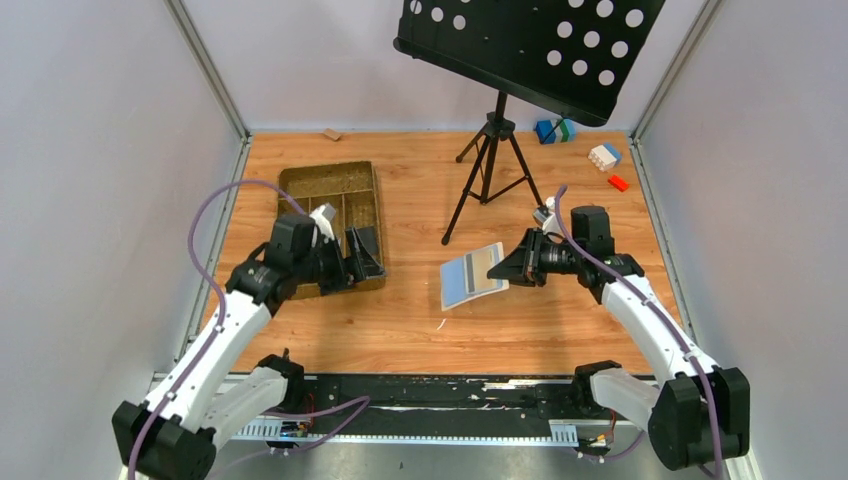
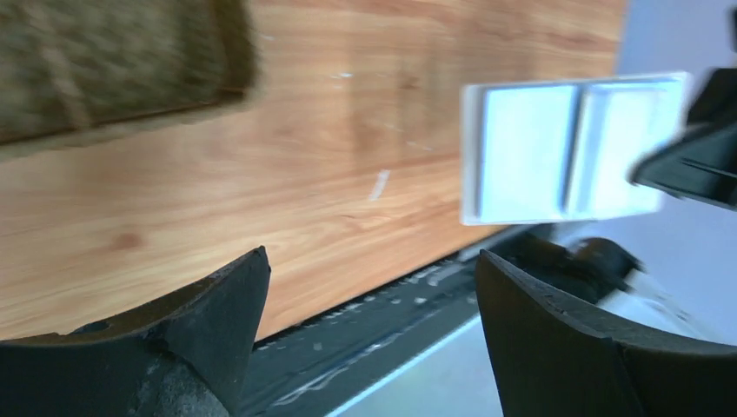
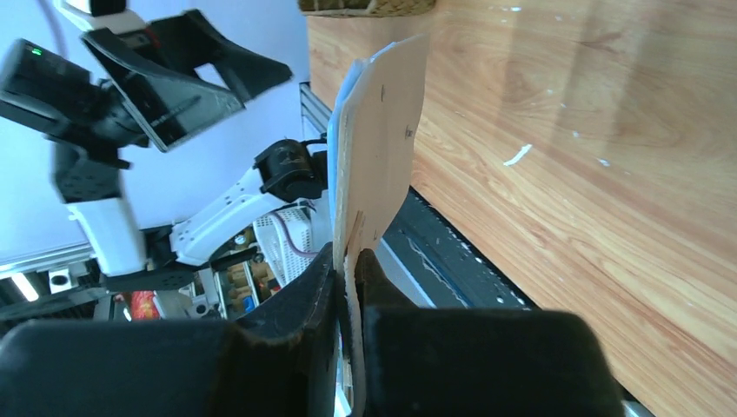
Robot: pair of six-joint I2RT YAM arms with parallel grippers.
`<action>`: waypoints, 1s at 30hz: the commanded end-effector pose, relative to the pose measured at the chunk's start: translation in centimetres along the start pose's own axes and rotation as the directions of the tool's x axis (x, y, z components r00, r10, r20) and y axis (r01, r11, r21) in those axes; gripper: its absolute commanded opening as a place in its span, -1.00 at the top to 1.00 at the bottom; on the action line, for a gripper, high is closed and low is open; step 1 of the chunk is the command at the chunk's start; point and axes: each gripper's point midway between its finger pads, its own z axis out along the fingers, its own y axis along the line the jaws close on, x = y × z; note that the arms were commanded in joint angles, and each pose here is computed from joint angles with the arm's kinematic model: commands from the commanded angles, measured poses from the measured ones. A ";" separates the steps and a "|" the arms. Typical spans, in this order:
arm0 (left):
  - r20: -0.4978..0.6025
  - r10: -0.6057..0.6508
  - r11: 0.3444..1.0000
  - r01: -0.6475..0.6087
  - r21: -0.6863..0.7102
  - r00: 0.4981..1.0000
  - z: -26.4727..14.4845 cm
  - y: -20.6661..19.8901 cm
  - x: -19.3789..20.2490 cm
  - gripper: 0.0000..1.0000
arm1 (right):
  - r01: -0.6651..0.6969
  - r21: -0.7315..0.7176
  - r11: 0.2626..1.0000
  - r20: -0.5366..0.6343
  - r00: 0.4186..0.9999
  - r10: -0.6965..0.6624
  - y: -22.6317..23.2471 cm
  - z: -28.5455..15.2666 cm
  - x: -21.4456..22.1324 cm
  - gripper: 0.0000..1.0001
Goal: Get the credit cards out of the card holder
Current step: Place the credit card in the storage box, then remove the credit card from the card holder.
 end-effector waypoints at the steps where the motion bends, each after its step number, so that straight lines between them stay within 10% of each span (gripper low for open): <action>1: 0.023 -0.171 0.901 0.147 0.407 0.985 -1.1 -7.5 0.0 -0.87 | 0.032 -0.152 0.988 0.020 0.999 -0.029 4.4 -0.3 -0.2 1.00; 21: -0.120 -0.213 0.687 0.236 0.687 0.970 0.4 -13.8 1.9 -0.78 | -0.038 -0.312 0.949 0.005 0.999 0.042 9.9 0.8 0.8 1.00; 24: -0.148 -0.225 0.642 0.261 0.721 0.963 0.3 -14.3 1.9 -0.52 | -0.034 -0.323 0.946 0.002 0.999 0.037 10.9 1.5 1.2 1.00; 30: -0.155 -0.177 0.642 0.234 0.730 0.972 0.4 -14.7 2.1 0.63 | -0.005 -0.259 0.966 0.022 1.000 0.011 10.8 2.3 0.6 0.92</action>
